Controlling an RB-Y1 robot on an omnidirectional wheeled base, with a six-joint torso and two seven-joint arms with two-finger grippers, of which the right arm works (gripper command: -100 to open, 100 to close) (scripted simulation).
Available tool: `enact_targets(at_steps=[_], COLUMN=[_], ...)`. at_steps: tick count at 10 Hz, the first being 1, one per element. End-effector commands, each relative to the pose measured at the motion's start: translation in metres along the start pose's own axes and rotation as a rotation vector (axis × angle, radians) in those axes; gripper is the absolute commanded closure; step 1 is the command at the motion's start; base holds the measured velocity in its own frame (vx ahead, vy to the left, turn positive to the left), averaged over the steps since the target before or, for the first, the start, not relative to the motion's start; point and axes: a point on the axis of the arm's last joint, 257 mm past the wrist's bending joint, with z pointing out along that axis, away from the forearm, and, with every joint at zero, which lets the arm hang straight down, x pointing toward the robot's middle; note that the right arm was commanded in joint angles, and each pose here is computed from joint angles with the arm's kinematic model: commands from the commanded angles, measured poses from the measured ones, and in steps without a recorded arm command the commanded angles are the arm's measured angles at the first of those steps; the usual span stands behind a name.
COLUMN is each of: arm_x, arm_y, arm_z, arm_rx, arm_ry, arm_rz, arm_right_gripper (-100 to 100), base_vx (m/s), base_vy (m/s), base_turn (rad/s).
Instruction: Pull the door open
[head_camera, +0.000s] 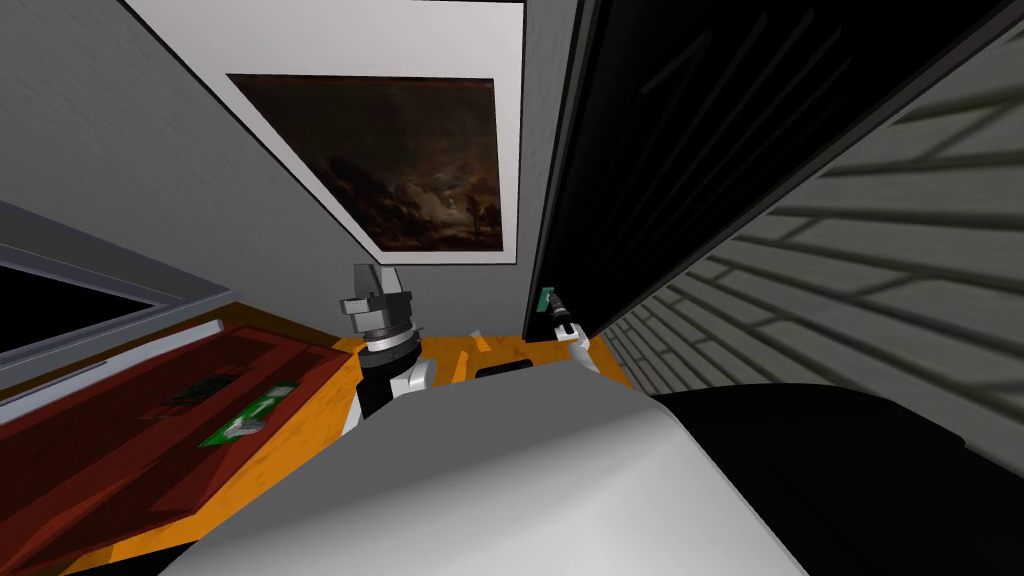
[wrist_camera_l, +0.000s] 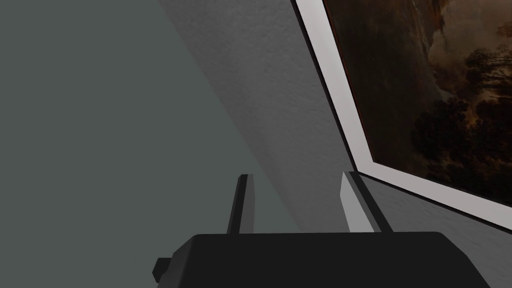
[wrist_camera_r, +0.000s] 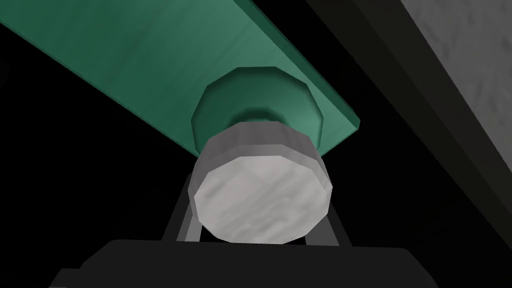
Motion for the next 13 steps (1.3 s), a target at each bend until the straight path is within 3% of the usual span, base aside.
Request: enact_targets(at_steps=[1, 12, 13], arm_x=[0.0123, 0.0081, 0.0074], arm_y=[0.0054, 0.0041, 0.0037], arm_z=[-0.0041, -0.0115, -0.0131], arm_rx=[-0.001, 0.005, 0.006], arm_ry=[0.013, -0.007, -0.011], arm_rz=[0.081, 0.389, 0.446], arm_right_gripper=[100, 100, 100], base_vx=[-0.035, -0.03, -0.034], base_vy=[-0.019, -0.017, -0.021], base_turn=[0.031, 0.038, 0.052])
